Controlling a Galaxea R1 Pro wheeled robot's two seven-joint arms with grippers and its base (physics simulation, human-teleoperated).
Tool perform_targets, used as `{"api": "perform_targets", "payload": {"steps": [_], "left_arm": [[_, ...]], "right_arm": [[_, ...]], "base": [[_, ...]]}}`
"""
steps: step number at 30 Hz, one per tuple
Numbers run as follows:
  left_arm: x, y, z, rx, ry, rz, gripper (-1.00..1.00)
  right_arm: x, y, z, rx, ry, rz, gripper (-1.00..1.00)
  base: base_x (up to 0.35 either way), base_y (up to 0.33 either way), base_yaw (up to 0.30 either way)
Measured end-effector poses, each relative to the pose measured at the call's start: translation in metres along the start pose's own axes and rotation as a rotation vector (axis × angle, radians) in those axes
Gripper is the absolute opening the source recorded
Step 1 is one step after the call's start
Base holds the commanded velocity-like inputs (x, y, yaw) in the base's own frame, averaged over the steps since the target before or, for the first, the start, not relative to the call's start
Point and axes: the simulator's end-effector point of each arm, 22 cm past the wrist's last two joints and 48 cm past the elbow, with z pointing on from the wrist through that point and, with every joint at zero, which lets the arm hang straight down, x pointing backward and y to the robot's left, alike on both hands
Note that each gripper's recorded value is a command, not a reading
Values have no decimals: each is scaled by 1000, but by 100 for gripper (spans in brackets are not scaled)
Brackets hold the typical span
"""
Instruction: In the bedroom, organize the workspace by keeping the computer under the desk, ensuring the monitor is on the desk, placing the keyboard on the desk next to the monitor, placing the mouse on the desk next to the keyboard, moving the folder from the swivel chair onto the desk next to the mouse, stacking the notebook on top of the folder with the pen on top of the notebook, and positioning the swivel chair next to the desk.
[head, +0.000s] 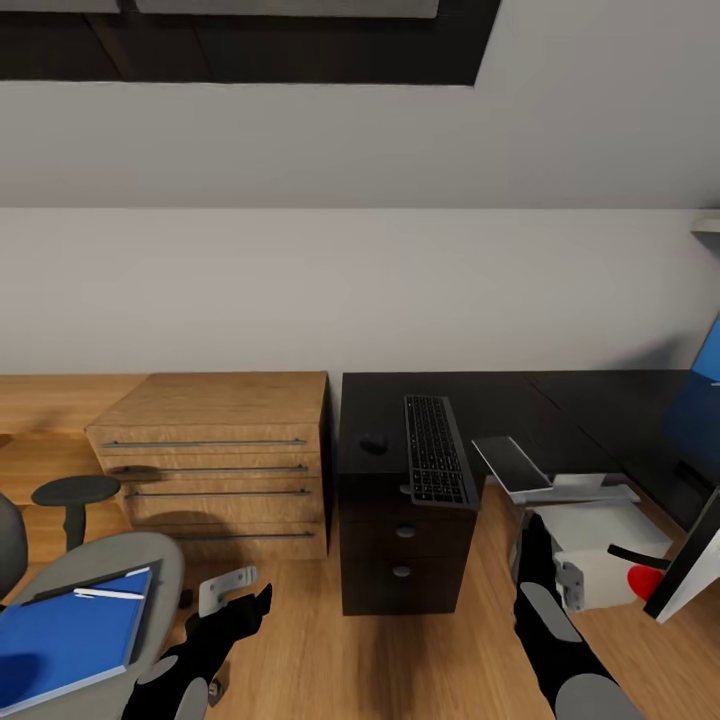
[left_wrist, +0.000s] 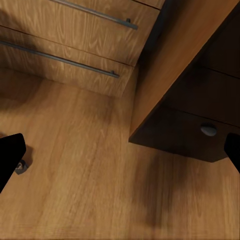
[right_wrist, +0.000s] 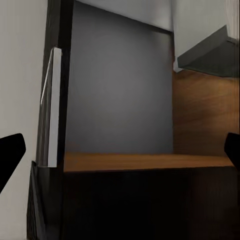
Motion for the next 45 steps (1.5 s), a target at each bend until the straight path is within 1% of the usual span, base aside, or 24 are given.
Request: {"api": "perform_targets", "payload": {"steps": [1, 3, 4, 7, 11, 14, 16, 17, 20, 21, 22, 23, 27, 31, 35, 36, 38, 39, 40, 44, 45], "left_arm": [[15, 3, 4, -9, 38, 3, 100], [24, 5, 5, -16, 63, 6, 100], [31, 7, 6, -22, 82, 8, 100], [36, 8, 5, -29, 102, 10, 100], [35, 7, 2, -31, 109, 11, 100], [34, 6, 0, -34, 115, 10, 100], [37, 7, -1, -37, 127, 11, 100], [45, 8, 0, -42, 147, 12, 100], [60, 11, -1, -52, 186, 15, 100], [71, 13, -1, -58, 212, 19, 100], [77, 14, -1, -62, 226, 20, 100], [88, 16, -1, -68, 248, 23, 100], [103, 22, -3, -84, 271, 23, 100], [114, 28, -4, -102, 269, 17, 100], [125, 35, -6, -121, 264, 12, 100], [133, 39, -7, -130, 266, 10, 100], [142, 42, -9, -139, 277, 12, 100], [153, 46, -12, -148, 295, 14, 100], [168, 51, -16, -161, 322, 18, 100], [184, 57, -24, -178, 357, 24, 100], [188, 59, -27, -182, 363, 25, 100]], "right_arm": [[2, -13, 0, 59, 17, -4, 100], [4, -19, -1, 94, 33, -5, 100], [7, -26, -3, 129, 51, -5, 100], [13, -33, -7, 180, 81, -14, 100], [20, -31, -12, 191, 105, -48, 100], [27, -34, -18, 199, 130, -102, 100], [33, -43, -23, 216, 150, -148, 100], [39, -58, -30, 240, 171, -199, 100], [46, -83, -44, 281, 206, -288, 100], [51, -98, -53, 303, 230, -343, 100], [53, -105, -58, 311, 243, -373, 100], [57, -115, -65, 320, 264, -427, 100], [59, -125, -79, 320, 286, -531, 100], [56, -137, -93, 324, 289, -628, 100], [47, -146, -105, 319, 276, -730, 100], [42, -148, -109, 309, 264, -777, 100], [38, -147, -112, 292, 256, -825, 100], [36, -147, -115, 275, 255, -866, 100], [38, -144, -117, 242, 264, -924, 100], [40, -137, -121, 196, 282, -997, 100], [39, -135, -122, 192, 283, -1006, 100]], "base": [[0, 0, 0], [0, 0, 0], [0, 0, 0], [0, 0, 0], [0, 0, 0], [0, 0, 0], [0, 0, 0], [0, 0, 0], [0, 0, 0], [0, 0, 0], [0, 0, 0], [0, 0, 0], [0, 0, 0], [0, 0, 0], [0, 0, 0], [0, 0, 0], [0, 0, 0], [0, 0, 0], [0, 0, 0], [0, 0, 0], [0, 0, 0]]}}
